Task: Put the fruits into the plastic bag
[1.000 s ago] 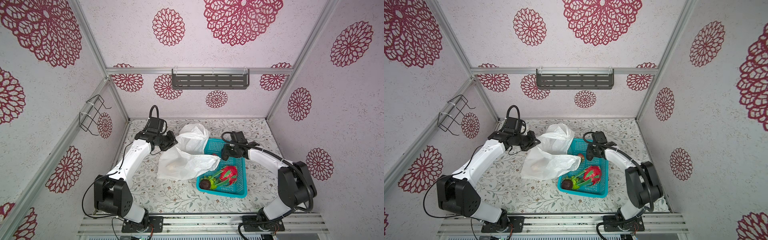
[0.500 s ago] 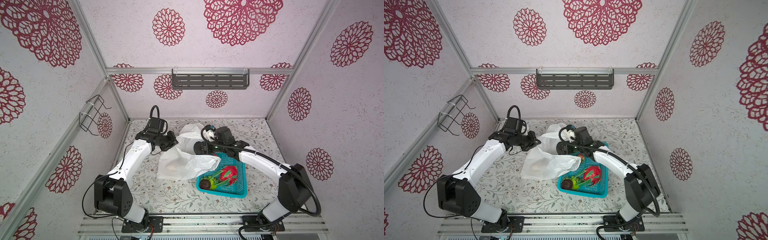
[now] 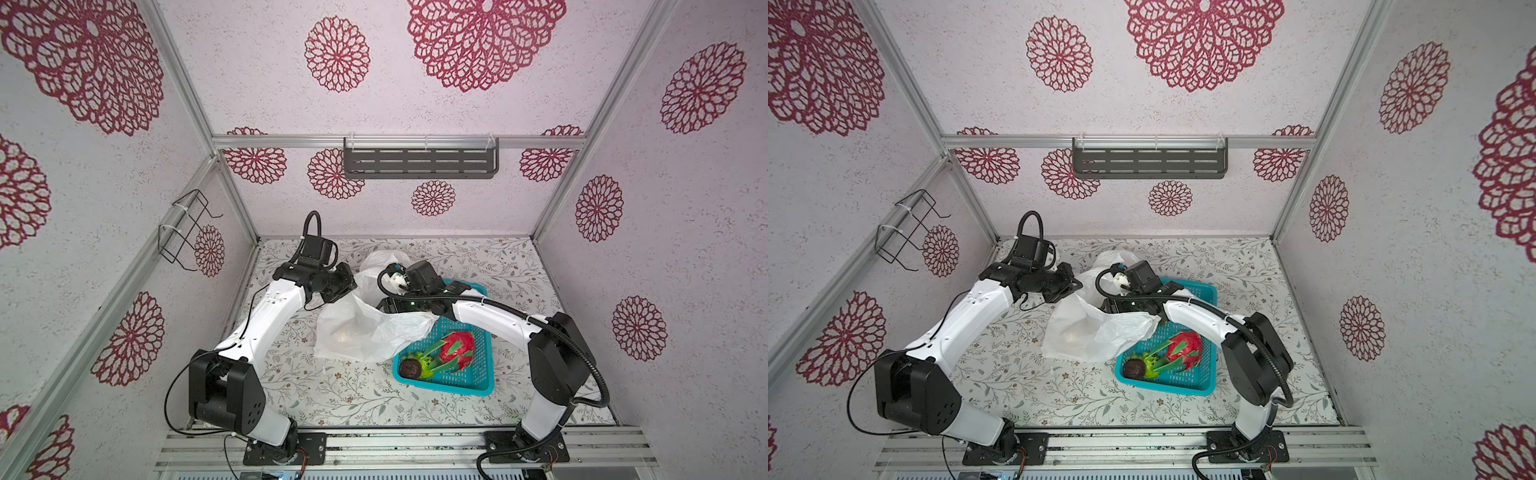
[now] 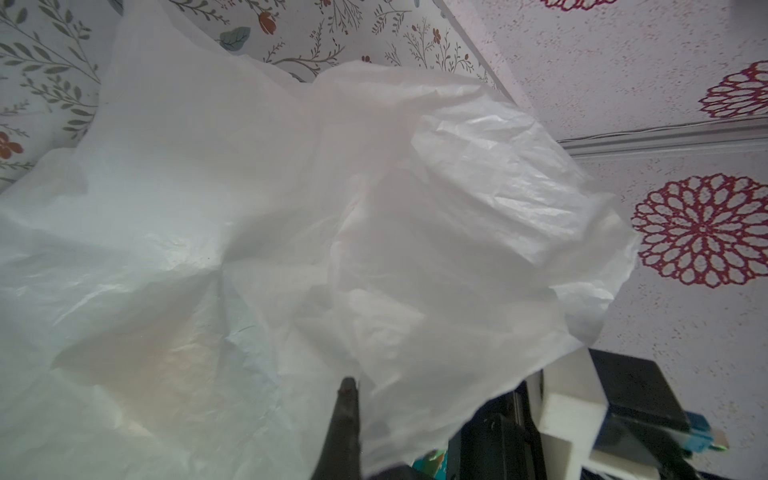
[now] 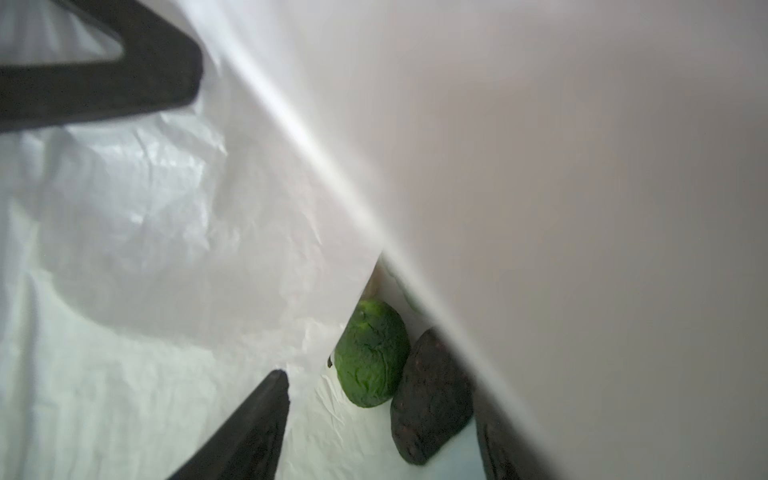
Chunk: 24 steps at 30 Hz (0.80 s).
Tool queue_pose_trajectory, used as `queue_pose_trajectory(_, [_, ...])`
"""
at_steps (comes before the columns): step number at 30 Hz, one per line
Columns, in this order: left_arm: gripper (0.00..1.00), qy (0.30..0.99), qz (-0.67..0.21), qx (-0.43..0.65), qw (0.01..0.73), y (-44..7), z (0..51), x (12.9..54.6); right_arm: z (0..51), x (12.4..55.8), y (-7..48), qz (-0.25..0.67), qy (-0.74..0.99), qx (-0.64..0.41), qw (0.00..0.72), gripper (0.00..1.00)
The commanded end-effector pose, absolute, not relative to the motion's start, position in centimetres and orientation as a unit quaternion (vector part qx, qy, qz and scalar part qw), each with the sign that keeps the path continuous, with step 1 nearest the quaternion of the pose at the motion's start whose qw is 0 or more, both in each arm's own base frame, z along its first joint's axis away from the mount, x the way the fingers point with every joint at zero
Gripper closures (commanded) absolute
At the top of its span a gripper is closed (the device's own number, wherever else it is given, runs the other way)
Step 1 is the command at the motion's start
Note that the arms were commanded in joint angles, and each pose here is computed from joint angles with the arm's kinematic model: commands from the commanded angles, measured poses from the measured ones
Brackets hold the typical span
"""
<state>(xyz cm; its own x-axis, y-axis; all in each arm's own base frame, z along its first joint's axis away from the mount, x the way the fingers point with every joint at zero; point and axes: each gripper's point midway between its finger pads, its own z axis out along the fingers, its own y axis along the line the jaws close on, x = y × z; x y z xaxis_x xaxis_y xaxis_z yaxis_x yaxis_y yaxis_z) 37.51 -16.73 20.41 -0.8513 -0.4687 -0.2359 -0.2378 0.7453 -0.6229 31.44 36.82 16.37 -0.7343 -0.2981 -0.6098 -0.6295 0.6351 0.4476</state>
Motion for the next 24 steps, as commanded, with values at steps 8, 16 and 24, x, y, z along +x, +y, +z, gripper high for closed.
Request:
queue_pose_trajectory(8, [1.00,0.909,-0.295,-0.202,0.213,-16.8,22.1,38.0,25.1,35.4,30.3,0.326,0.834,-0.171,0.411,0.25])
queue_pose_trajectory(16, [1.00,0.914,-0.283,-0.204,0.206,-16.9,21.9,38.0,24.1,38.3,19.1,0.282,0.826,0.047,0.485,0.23])
queue_pose_trajectory(24, [1.00,0.918,-0.279,-0.200,0.200,-17.3,21.6,37.7,15.3,37.1,17.0,0.211,0.895,0.052,0.388,0.23])
